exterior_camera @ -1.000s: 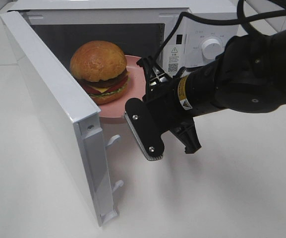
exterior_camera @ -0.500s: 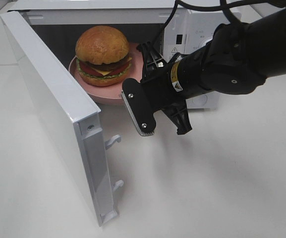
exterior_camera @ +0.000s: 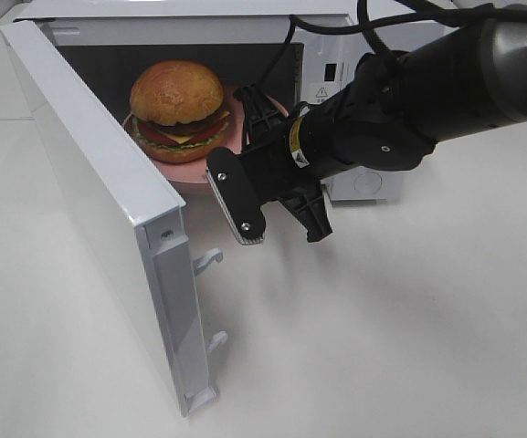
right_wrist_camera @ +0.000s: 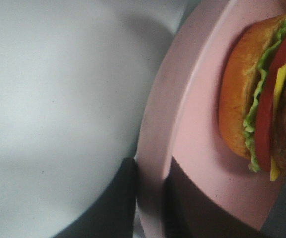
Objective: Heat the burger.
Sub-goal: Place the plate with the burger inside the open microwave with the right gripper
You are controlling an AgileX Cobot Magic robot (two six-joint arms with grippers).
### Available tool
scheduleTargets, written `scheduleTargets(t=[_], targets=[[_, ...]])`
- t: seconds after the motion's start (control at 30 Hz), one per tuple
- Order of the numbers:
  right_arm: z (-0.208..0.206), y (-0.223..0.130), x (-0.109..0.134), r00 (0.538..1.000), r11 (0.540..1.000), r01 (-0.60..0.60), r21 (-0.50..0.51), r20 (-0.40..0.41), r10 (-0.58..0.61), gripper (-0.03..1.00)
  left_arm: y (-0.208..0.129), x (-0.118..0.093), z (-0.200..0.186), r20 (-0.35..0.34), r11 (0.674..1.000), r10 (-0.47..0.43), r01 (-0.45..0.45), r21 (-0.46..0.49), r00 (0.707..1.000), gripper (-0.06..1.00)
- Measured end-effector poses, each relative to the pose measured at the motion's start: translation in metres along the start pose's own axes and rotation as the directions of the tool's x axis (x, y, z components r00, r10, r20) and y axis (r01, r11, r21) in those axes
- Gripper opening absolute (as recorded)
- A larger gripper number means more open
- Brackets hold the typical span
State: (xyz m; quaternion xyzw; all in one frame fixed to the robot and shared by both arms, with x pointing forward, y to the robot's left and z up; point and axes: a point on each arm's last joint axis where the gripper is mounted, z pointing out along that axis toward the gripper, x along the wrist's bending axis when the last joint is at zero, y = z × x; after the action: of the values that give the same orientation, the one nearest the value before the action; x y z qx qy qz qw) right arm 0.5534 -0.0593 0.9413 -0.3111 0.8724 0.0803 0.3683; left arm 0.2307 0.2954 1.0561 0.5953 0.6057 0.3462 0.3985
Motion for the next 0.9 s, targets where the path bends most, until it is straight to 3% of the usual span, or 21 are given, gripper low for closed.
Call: scheduleTargets(t=[0.9], targets=[[0.051,-0.018,-0.039,0.998,0.998,-0.038,0.047,0.06,0.035,0.08,0.0,0.0,0.0,0.0,1.0,0.0,0.0,0.0,1.0,0.98]])
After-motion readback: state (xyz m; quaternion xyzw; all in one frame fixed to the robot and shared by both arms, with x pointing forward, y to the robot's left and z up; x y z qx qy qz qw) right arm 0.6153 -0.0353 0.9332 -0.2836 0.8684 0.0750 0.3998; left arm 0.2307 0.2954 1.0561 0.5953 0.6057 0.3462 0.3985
